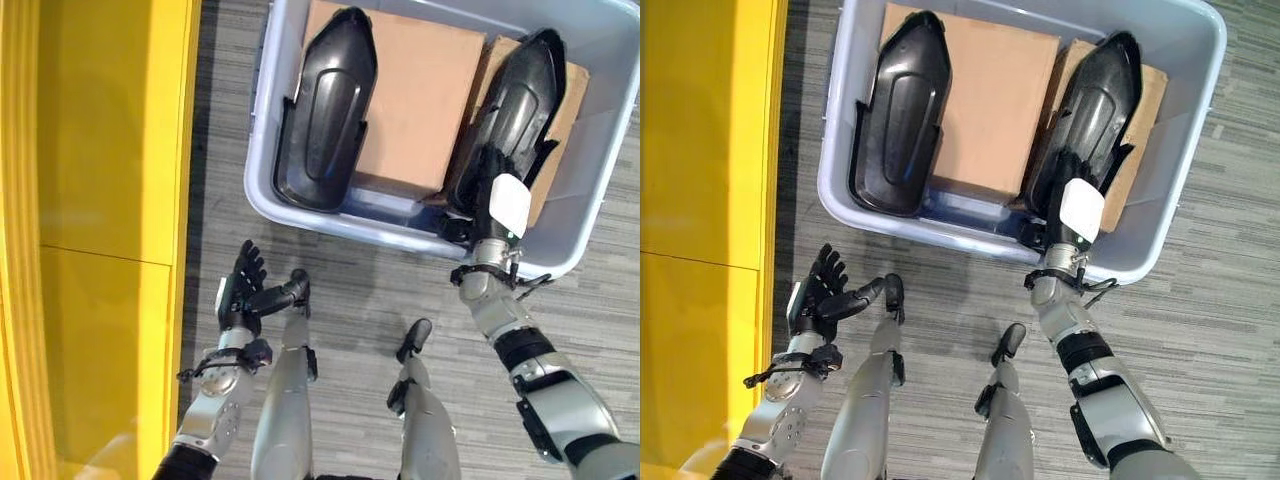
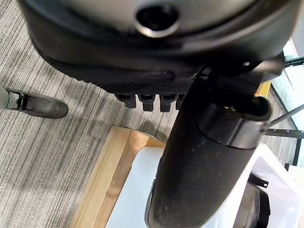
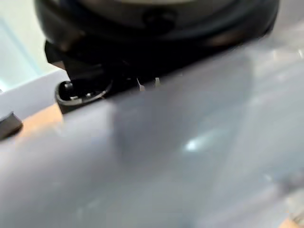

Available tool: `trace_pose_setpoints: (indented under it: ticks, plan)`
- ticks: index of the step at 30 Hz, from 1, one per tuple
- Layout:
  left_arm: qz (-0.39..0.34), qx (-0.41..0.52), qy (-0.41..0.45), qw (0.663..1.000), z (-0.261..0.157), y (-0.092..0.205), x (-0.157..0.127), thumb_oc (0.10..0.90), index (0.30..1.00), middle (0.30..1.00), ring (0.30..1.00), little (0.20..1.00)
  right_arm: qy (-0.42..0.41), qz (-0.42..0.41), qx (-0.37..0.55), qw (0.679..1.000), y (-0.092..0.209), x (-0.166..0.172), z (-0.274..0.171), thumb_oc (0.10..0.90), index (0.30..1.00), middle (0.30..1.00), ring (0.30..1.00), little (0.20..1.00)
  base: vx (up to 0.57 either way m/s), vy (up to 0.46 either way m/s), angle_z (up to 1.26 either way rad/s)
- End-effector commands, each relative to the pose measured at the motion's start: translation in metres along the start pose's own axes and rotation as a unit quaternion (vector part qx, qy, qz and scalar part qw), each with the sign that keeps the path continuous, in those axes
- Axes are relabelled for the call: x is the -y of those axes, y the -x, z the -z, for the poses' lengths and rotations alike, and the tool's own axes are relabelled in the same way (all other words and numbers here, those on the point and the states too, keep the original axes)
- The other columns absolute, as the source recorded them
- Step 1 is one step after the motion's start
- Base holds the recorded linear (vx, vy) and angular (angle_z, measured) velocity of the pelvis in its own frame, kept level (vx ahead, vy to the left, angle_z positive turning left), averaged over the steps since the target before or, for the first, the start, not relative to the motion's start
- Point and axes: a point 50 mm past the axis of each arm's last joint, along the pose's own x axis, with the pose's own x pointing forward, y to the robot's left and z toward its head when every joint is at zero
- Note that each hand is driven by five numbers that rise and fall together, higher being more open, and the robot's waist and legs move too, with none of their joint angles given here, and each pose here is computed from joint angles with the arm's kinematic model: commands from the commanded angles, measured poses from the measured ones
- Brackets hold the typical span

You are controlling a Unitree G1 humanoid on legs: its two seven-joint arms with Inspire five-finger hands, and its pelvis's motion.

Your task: Move parts from the plastic box to the shelf.

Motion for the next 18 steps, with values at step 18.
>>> trace_pose_setpoints:
  ticks: [18]
  plan:
    - [0.003, 0.056, 0.019, 0.998, -0.019, 0.002, 0.0, 0.9, 1.0, 1.0, 1.0, 1.0, -0.008, -0.075, 0.017, 0.997, 0.037, -0.016, 0.015, 0.4, 0.3, 0.3, 0.3, 0.3, 0.0, 0.0, 0.0]
